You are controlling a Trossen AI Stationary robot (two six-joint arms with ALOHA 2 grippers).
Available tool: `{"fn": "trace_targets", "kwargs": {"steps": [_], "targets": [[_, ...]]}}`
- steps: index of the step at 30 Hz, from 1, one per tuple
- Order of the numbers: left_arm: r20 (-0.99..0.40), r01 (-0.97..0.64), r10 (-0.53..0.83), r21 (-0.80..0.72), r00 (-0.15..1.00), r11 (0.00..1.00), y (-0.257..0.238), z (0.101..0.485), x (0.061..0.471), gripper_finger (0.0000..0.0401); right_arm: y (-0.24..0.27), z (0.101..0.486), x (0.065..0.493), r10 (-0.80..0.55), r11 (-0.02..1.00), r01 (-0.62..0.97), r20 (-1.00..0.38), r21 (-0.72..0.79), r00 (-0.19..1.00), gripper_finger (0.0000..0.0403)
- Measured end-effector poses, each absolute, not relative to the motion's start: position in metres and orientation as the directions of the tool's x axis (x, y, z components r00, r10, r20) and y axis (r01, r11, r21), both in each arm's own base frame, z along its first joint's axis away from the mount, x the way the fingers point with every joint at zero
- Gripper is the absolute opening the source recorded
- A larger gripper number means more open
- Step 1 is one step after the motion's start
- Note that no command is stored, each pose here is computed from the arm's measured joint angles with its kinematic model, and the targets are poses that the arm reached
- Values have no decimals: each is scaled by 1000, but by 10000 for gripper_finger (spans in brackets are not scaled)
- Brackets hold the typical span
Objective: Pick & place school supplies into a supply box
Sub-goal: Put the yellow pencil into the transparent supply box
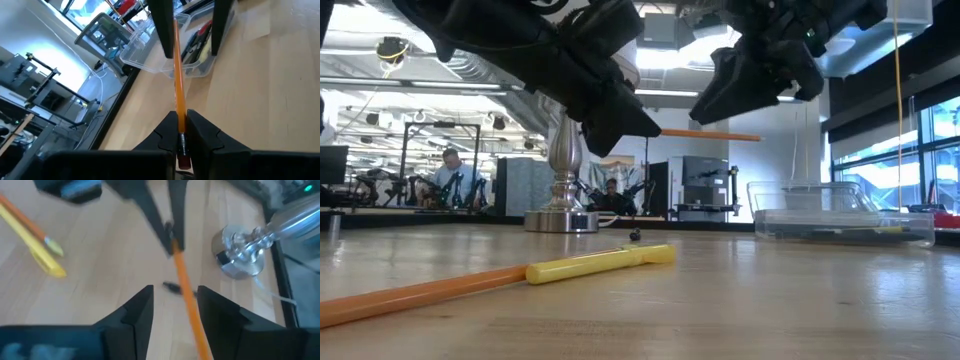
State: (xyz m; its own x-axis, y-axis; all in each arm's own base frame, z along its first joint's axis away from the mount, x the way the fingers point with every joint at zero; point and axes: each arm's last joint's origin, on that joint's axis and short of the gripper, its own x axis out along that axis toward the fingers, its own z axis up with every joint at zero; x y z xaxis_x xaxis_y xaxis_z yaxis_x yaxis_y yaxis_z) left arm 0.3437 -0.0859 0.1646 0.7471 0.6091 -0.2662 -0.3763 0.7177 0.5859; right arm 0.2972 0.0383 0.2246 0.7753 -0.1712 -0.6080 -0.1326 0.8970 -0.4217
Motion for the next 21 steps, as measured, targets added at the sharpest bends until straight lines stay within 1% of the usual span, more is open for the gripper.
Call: {"fn": "trace_targets", "kwargs": {"steps": [5, 10, 17, 21], "targets": [[-268, -377, 607, 580, 748, 722, -86, 165, 344, 17, 38, 219, 297, -184, 893, -142, -634, -428, 751, 156], [-274, -361, 585, 569, 763, 739, -87, 166, 345, 17, 36, 216, 297, -264, 874, -100, -636, -476, 725, 156], [-278, -353, 574, 564, 770, 746, -88, 166, 346, 17, 34, 214, 295, -271, 872, -106, -651, -478, 709, 155], [-279, -350, 571, 563, 772, 749, -88, 166, 346, 17, 34, 213, 295, -272, 874, -106, -658, -474, 702, 139]]}}
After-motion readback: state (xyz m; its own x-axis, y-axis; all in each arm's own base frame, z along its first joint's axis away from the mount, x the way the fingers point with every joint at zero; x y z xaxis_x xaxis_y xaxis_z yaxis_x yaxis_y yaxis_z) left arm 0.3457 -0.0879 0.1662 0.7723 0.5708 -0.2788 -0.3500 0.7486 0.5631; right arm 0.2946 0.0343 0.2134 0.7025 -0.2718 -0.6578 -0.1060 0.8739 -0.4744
